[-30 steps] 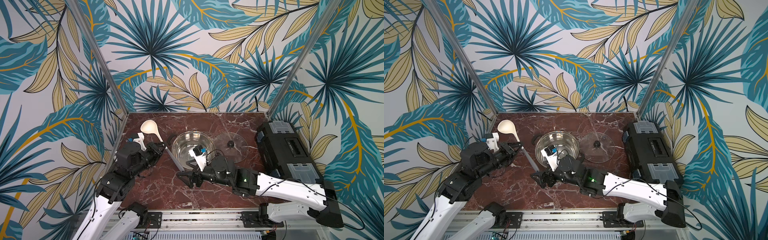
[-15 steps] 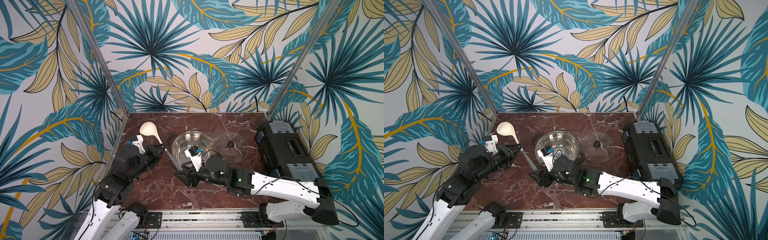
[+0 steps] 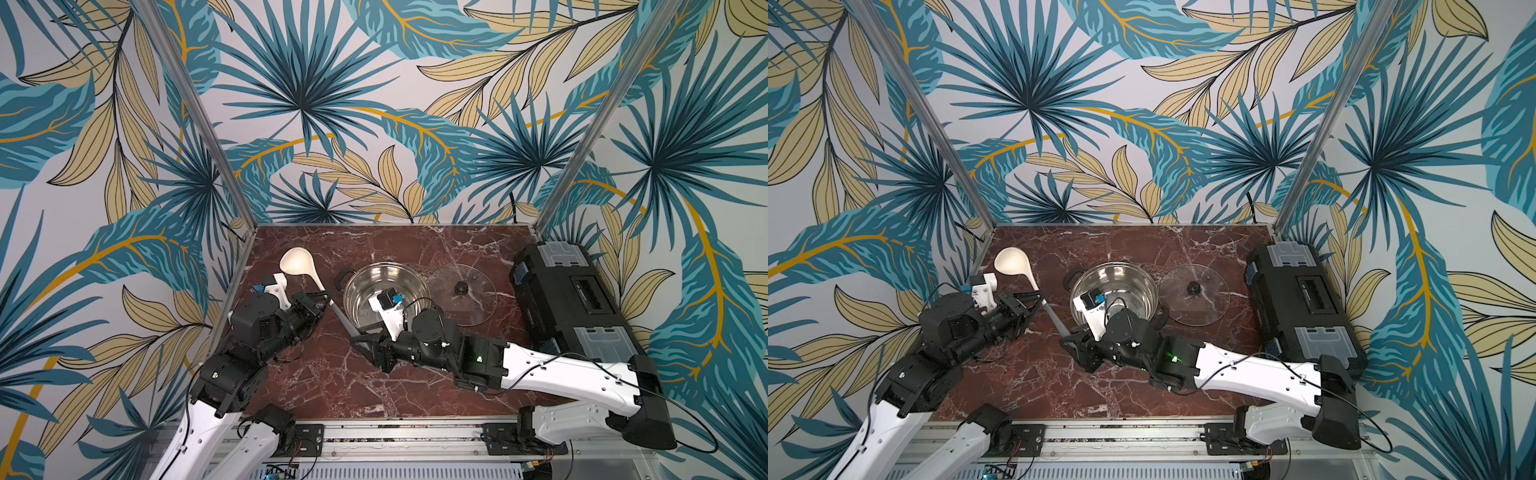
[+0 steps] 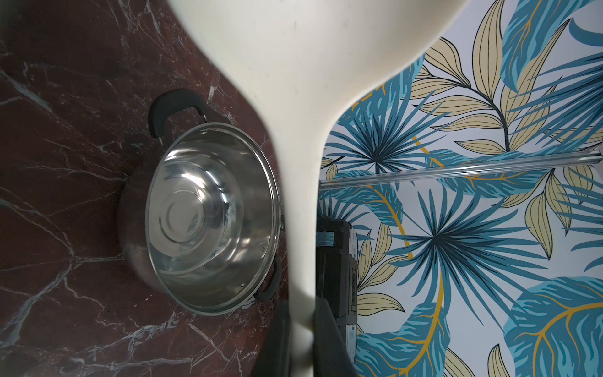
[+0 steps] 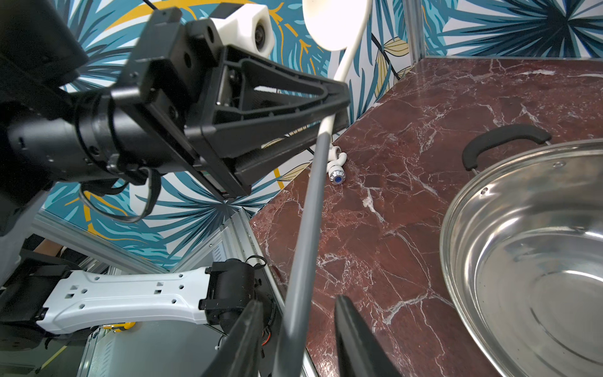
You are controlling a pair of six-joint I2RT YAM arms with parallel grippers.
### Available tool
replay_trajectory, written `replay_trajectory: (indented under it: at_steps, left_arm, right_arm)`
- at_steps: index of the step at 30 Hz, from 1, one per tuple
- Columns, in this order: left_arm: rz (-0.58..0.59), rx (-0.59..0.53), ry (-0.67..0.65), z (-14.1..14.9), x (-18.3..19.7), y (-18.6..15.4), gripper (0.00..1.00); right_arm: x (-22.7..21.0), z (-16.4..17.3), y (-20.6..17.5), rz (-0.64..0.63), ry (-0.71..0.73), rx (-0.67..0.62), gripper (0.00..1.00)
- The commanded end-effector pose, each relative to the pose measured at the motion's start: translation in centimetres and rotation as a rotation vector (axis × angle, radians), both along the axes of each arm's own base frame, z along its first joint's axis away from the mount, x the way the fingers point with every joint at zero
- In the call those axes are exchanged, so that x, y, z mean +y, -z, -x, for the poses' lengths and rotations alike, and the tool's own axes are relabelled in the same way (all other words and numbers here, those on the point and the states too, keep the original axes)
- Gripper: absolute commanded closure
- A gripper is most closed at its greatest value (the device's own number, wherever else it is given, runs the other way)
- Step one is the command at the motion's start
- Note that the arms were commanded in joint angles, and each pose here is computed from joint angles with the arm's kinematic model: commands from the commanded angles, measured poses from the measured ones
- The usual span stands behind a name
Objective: Stir the soup with a spoon
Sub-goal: Adjust the spoon.
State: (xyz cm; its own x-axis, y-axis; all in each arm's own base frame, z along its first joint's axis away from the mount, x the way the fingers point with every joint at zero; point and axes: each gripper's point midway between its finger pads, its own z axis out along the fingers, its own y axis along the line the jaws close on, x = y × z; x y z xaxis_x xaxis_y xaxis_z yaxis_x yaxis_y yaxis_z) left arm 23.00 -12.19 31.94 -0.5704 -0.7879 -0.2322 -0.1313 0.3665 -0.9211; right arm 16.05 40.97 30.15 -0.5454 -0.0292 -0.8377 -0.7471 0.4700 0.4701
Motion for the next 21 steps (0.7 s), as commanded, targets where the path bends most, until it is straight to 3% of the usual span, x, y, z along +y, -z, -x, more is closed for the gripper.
replay_trajectory:
  at_steps: [1, 8, 14, 19, 21]
  left_arm:
    - [0.011, -0.024, -0.016, -0.2, 0.3, 0.2, 1.0]
    - [0.024, -0.031, -0.012, -0.2, 0.2, 0.0, 1.0]
    - [0.022, -0.031, -0.009, 0.0, 0.2, 0.0, 1.0]
    - [0.021, -0.024, -0.009, 0.0, 0.2, 0.4, 1.0]
    - [0.018, -0.02, -0.009, 0.0, 0.2, 0.6, 1.0]
  right_arm:
    - [0.8, 0.2, -0.6, -0.021, -0.017, 0.003, 0.6]
    - [1.4, 0.1, 0.2, 0.012, -0.026, 0.024, 0.61]
    - [1.5, -0.1, 0.3, 0.012, -0.012, 0.031, 0.77]
    - [1.3, -0.2, 0.0, 0.008, -0.006, 0.027, 0.83]
    - [1.3, -0.1, -0.1, 0.007, -0.009, 0.027, 0.91]
